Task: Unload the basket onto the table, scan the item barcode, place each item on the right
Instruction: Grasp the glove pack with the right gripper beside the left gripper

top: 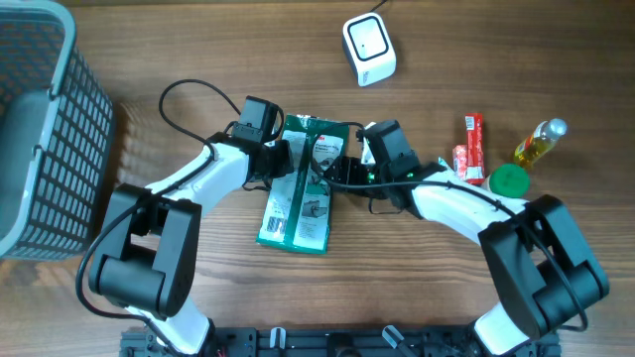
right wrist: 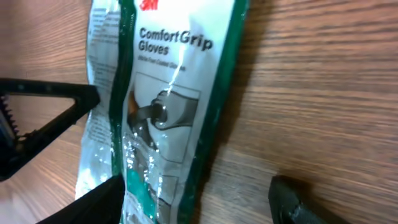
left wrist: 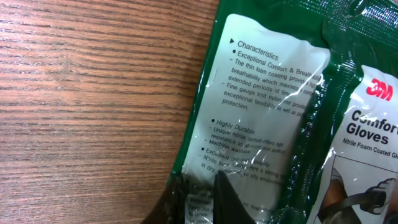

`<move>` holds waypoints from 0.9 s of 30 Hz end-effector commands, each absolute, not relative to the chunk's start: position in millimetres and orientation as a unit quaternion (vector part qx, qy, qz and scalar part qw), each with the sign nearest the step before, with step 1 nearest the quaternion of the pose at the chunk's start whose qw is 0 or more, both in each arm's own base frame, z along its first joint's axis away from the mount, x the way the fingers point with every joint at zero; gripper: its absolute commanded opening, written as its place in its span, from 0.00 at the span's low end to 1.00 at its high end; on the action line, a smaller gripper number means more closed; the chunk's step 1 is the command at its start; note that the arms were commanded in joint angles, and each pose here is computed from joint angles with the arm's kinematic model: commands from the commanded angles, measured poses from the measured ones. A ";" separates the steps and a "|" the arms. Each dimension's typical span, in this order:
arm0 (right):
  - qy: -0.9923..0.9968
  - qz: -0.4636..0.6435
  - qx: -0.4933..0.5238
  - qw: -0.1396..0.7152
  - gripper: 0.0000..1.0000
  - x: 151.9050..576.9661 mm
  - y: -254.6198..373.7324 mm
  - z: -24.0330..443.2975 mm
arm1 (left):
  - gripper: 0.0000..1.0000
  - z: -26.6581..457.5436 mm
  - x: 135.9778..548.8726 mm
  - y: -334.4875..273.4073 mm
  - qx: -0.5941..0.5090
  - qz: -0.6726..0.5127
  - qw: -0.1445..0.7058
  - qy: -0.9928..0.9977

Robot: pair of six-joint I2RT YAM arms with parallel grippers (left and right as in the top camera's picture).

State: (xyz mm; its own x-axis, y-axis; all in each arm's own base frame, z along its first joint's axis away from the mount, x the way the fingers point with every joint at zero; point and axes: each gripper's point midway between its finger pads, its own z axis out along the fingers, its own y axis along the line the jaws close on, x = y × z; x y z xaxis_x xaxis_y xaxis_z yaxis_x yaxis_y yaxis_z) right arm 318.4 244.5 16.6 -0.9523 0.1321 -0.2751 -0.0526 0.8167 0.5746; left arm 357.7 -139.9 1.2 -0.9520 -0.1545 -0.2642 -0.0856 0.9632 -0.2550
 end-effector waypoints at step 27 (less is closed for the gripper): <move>0.908 0.408 -0.015 0.089 0.56 291.9 294.2 -4.8 | 0.09 -18.7 329.1 -172.5 -0.026 -0.154 0.091 0.984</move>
